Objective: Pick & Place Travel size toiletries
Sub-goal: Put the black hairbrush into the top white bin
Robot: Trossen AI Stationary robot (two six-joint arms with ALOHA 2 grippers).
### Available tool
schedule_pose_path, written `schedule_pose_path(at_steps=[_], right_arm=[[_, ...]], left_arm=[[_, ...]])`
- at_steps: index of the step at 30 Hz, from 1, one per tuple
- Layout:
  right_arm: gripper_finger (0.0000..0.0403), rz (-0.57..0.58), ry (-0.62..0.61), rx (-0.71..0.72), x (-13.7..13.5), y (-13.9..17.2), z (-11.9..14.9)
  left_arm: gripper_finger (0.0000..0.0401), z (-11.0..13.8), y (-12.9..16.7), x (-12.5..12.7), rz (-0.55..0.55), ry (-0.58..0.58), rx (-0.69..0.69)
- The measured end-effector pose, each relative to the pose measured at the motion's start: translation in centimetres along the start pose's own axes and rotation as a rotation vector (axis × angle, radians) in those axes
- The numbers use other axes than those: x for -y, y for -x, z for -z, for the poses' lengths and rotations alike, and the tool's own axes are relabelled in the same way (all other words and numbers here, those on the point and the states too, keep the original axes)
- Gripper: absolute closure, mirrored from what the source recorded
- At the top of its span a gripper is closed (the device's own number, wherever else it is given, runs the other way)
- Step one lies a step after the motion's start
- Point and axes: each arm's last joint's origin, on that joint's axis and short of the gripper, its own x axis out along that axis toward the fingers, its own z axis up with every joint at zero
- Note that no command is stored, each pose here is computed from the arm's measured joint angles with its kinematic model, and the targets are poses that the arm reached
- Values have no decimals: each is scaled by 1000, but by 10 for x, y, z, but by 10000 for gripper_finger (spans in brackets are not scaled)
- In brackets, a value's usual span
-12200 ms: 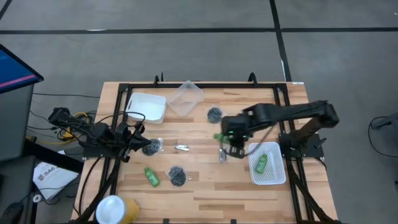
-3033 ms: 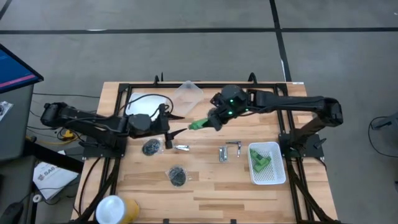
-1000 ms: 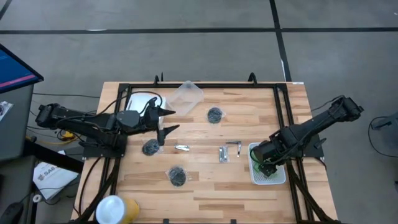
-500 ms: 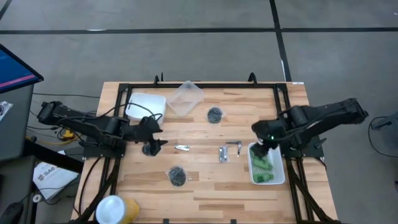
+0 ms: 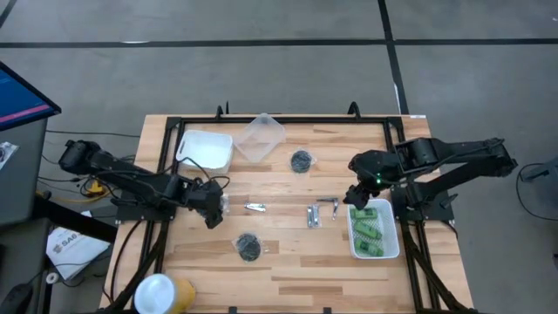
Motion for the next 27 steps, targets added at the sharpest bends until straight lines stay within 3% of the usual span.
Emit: schedule_pose_path(at_steps=[8,19,23,27], right_arm=[[184,11,11,31,0,0,-1],[184,-18,18,51,-3,0,-3],[184,-17,21,53,-3,0,-3],[184,-27,21,60,-4,0,-4]], left_arm=[[105,24,-14,-22,-79,54,23],[105,34,-23,-30,-125,71,17],[105,45,-34,-35,-85,169,-4],[131,43,-33,-34,-67,174,5]])
